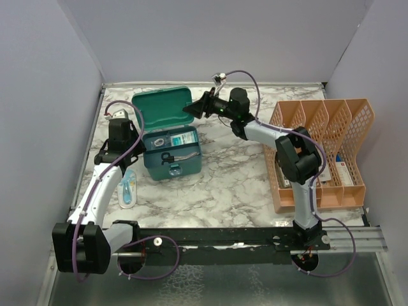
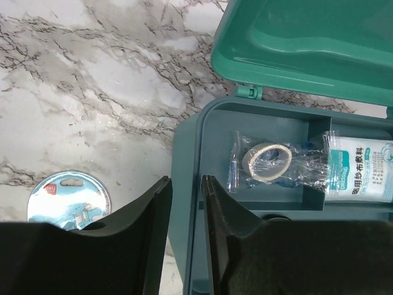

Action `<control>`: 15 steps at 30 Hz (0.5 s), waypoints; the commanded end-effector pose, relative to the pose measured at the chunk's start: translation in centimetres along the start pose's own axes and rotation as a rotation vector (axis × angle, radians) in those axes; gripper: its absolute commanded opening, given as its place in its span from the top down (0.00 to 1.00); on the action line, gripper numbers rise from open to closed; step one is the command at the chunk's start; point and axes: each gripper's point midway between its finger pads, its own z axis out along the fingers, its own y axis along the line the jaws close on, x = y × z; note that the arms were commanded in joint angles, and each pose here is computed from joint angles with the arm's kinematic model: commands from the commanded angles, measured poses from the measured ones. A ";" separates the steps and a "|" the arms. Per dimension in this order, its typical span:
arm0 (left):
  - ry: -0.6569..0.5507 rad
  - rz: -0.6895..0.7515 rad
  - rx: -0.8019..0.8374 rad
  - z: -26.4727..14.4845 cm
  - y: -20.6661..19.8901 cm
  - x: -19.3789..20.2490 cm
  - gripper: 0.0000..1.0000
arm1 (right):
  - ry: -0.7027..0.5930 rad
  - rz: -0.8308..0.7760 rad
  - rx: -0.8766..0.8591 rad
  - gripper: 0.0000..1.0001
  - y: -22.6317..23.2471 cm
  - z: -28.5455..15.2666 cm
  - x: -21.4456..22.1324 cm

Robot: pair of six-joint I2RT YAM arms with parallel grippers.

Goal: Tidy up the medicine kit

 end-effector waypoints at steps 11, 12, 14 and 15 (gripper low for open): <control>-0.148 -0.041 0.012 -4.3 -0.4 -4.0 0.69 | -0.032 -0.282 -0.086 0.39 4.1 -1.5 -2.9; -0.159 -0.045 0.017 -4.7 -0.5 -4.3 0.69 | -0.033 -0.306 -0.085 0.39 4.2 -1.6 -3.0; -0.193 -0.046 0.038 -5.7 -1.0 -5.3 0.68 | -0.037 -0.364 -0.093 0.39 4.5 -1.8 -3.0; -0.208 -0.044 0.047 -6.2 -1.2 -5.7 0.68 | -0.039 -0.385 -0.103 0.39 4.8 -1.8 -3.1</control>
